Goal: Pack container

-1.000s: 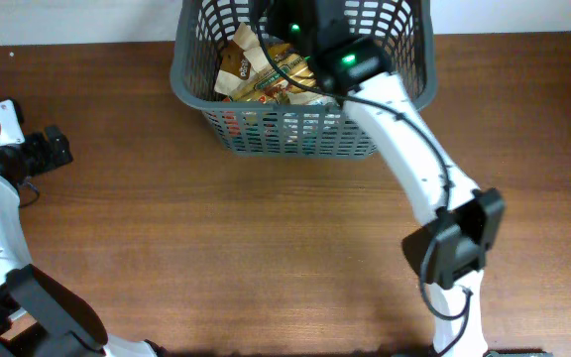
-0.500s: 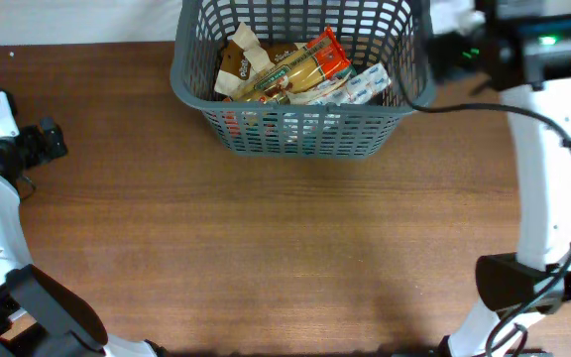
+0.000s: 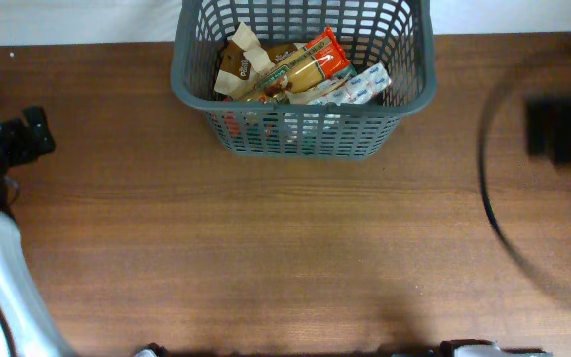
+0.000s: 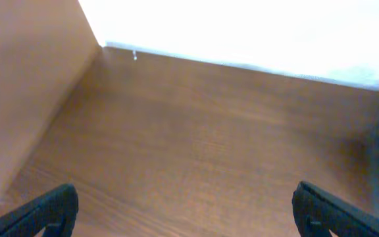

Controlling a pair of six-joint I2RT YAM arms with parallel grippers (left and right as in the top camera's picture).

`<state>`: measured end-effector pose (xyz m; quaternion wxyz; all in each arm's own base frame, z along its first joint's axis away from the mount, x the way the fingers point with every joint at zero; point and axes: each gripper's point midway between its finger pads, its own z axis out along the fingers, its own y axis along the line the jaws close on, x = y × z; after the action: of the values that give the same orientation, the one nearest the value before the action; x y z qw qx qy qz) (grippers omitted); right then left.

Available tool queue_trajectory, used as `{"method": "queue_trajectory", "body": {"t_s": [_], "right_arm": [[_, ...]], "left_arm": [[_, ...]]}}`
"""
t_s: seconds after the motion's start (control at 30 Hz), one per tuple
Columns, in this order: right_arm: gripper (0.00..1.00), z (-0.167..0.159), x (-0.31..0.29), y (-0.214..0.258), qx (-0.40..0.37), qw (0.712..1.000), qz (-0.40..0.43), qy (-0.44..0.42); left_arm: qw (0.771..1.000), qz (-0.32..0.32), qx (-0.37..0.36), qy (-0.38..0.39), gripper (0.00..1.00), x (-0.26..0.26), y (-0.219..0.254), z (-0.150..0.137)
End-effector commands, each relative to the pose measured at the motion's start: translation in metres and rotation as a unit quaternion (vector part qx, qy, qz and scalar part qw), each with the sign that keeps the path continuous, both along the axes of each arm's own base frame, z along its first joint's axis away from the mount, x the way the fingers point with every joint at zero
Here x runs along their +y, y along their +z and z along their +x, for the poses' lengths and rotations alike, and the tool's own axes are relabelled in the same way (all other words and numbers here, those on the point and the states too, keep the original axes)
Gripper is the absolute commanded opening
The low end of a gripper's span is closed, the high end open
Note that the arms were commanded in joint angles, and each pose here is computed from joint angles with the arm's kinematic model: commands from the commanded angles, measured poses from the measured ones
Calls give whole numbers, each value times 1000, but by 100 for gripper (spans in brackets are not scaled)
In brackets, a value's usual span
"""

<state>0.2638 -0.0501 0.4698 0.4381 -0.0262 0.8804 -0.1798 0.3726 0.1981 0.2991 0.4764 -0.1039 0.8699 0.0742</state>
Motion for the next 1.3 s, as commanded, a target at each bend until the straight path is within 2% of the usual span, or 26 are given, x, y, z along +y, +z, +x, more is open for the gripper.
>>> {"method": "queue_trajectory", "body": {"t_s": [0.0,0.17,0.27,0.57,0.6,0.7,0.93,1.03,1.1,1.17,1.27], "right_arm": [[99,-49,-10,4,-28,997,36,-60],[99,-104,-18,-20,-26,994,44,-97],[99,-135,-18,-56,-6,993,50,-104],[99,-192,-14,-148,19,992,71,-102],[99,-204,-13,-161,9,993,72,-94],[99,-220,-13,-172,-13,994,76,-84],[99,-242,-9,-184,-53,993,91,-61],[99,-250,-10,-185,-73,991,93,-60],[99,-253,-10,-184,-84,990,95,-59],[99,-249,-10,-180,-99,989,97,-58],[99,-219,-2,-155,-163,979,114,-38]], "left_arm": [[1000,18,-3,-20,99,-12,17,-13],[999,24,-7,-49,99,-42,29,-20],[996,61,-5,-69,99,-68,45,-34],[985,121,-37,-120,99,-137,84,-103],[982,126,-42,-131,99,-149,83,-119],[980,134,-33,-142,99,-160,64,-140],[972,139,1,-189,99,-182,-20,-172],[968,148,-28,-201,99,-190,-35,-178],[968,165,-51,-182,99,-185,-33,-184],[969,176,-59,-163,99,-178,-33,-186],[968,179,-81,-158,99,-177,-34,-176]]}}
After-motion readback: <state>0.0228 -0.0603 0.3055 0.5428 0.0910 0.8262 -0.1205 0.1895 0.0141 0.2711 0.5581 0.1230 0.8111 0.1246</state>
